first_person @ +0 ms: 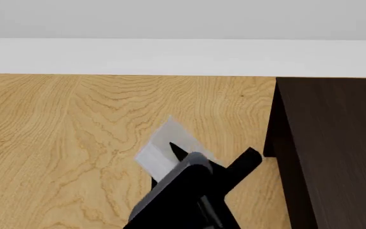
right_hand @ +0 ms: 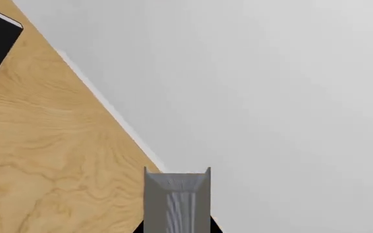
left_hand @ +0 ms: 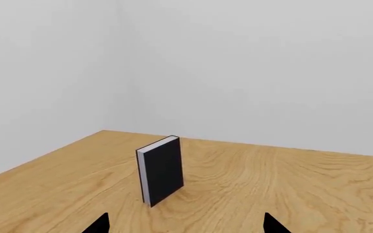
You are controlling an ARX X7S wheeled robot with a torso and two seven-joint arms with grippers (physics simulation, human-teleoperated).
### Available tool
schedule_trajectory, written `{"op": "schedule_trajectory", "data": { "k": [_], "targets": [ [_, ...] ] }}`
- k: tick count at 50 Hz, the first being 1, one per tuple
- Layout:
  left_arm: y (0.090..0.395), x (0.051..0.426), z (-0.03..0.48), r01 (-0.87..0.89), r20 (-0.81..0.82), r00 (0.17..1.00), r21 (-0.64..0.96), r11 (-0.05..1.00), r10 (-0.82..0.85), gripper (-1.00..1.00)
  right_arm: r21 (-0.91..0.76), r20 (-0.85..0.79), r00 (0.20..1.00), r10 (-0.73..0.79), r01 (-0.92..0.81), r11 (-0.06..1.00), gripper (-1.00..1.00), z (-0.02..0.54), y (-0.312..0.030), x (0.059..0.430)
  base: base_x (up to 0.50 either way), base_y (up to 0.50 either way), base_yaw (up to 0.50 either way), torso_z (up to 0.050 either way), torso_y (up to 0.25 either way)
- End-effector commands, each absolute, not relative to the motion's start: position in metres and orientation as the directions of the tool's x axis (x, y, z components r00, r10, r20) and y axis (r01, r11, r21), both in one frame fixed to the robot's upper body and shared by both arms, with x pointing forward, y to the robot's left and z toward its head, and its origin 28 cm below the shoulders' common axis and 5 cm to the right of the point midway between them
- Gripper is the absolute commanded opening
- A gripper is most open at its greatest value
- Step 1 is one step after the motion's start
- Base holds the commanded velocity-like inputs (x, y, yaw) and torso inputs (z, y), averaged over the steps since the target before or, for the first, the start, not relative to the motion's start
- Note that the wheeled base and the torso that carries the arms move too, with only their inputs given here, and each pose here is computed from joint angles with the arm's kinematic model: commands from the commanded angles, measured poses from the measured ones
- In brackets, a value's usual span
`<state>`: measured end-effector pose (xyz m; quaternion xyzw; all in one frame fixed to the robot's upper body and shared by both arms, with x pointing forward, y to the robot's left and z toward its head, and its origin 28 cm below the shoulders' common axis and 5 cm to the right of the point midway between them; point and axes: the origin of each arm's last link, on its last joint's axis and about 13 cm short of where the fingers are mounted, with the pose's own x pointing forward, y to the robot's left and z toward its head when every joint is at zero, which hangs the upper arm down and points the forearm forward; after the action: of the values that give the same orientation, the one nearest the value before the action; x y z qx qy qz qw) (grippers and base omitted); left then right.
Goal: Pick up the book on the right and place it on the cabinet shelf.
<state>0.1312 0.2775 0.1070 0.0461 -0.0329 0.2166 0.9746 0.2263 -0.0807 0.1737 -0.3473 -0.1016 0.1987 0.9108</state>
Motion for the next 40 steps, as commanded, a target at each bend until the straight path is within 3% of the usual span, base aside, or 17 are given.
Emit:
{"op": "schedule_trajectory", "data": {
  "k": [1, 18, 40],
  "targets": [
    [0.277, 0.132, 0.108, -0.421, 0.085, 0.906, 0.075, 0.904, 0.414, 1.00, -0.847, 0.179, 0.913, 0.365, -0.046, 0.530, -1.00, 0.176, -0.076, 0.239, 0.00, 0.00, 0.00, 0.000, 0.000],
    [0.275, 0.134, 0.109, -0.411, 0.088, 0.910, 0.074, 0.909, 0.404, 1.00, -0.969, 0.217, 0.933, 0.287, 0.169, 0.183, -1.00, 0.151, -0.064, 0.261, 0.00, 0.00, 0.00, 0.001, 0.001],
    [0.275, 0.135, 0.112, -0.412, 0.093, 0.910, 0.080, 0.908, 0.405, 1.00, -0.975, 0.181, 0.953, 0.243, 0.140, 0.174, -1.00, 0.119, -0.057, 0.283, 0.00, 0.00, 0.00, 0.000, 0.001]
  ]
}}
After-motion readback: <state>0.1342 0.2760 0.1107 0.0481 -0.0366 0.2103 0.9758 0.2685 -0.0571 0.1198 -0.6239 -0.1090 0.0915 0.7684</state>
